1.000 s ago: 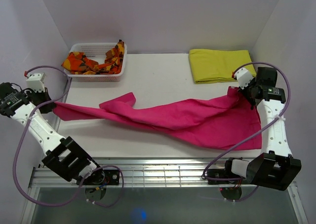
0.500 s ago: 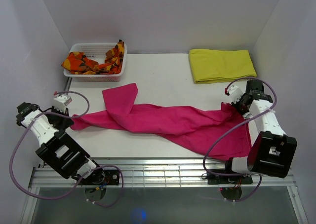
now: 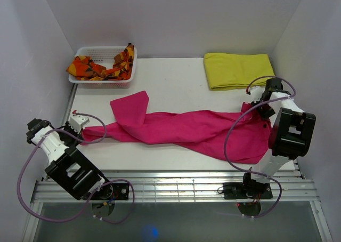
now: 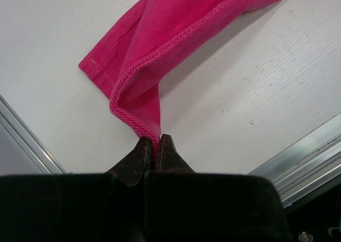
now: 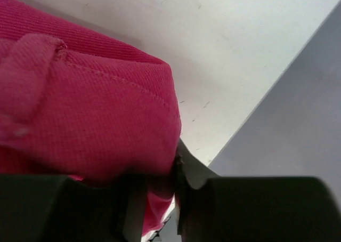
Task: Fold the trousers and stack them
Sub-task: Flatten the trousers out
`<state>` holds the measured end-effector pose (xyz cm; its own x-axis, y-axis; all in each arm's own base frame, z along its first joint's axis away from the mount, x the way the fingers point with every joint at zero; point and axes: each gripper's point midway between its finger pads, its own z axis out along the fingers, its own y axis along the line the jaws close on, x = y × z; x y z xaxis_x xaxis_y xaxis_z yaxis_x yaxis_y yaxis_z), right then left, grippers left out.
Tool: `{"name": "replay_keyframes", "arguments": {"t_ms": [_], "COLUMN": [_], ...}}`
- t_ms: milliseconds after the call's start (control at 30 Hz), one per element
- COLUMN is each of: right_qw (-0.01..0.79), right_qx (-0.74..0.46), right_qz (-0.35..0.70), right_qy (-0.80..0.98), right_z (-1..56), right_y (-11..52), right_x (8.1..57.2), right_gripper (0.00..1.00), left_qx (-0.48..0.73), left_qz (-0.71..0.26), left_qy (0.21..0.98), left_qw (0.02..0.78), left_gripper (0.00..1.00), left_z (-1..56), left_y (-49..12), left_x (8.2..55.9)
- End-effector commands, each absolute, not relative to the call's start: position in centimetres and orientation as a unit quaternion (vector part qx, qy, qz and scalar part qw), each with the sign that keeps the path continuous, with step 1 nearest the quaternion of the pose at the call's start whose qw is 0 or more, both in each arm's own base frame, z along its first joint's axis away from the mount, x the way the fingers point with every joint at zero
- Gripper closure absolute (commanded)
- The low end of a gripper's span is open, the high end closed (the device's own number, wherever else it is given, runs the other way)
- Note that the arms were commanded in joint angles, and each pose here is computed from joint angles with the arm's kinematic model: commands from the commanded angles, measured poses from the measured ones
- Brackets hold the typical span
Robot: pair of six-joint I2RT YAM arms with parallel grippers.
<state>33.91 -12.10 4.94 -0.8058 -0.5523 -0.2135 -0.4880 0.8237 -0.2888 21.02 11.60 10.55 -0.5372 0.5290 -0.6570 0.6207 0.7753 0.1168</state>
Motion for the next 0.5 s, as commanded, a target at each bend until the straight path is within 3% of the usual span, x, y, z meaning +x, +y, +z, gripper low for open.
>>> {"name": "replay_keyframes", "arguments": {"t_ms": [0,100,233,367,467], "right_qw": [0.189,0.208,0.213,0.204,0.154], "right_qx": [-0.246,-0.235,-0.234,-0.245,-0.268], "right_qz": [-0.146,-0.138,-0.138,-0.075,-0.005], "right_qy": [0.939,0.939,0.939,0.945,0.951], "right_z": [7.7,10.4,13.4,14.4,12.9], "right_y": [-13.5,-13.1,-13.6,-13.1,-10.6], "right_x": [36.8,36.9,35.5,32.3,28.4], "right_gripper": [0.71,0.40,0.16,0.18,0.24], "left_qx": [0.386,0.417,0.477,0.612,0.631], "left_qz": [-0.072,-0.109,-0.081,-0.035,-0.027], "left_qy": [0.843,0.820,0.790,0.729,0.722], "left_qw": [0.367,0.378,0.378,0.305,0.282], "left_gripper": [1.00,1.00,1.00,1.00,1.00], "left_z": [11.3,12.3,12.0,8.8,7.9], "left_y": [9.6,6.9,6.0,6.0,6.0], "left_x": [20.1,18.8,17.8,15.0,14.1]}}
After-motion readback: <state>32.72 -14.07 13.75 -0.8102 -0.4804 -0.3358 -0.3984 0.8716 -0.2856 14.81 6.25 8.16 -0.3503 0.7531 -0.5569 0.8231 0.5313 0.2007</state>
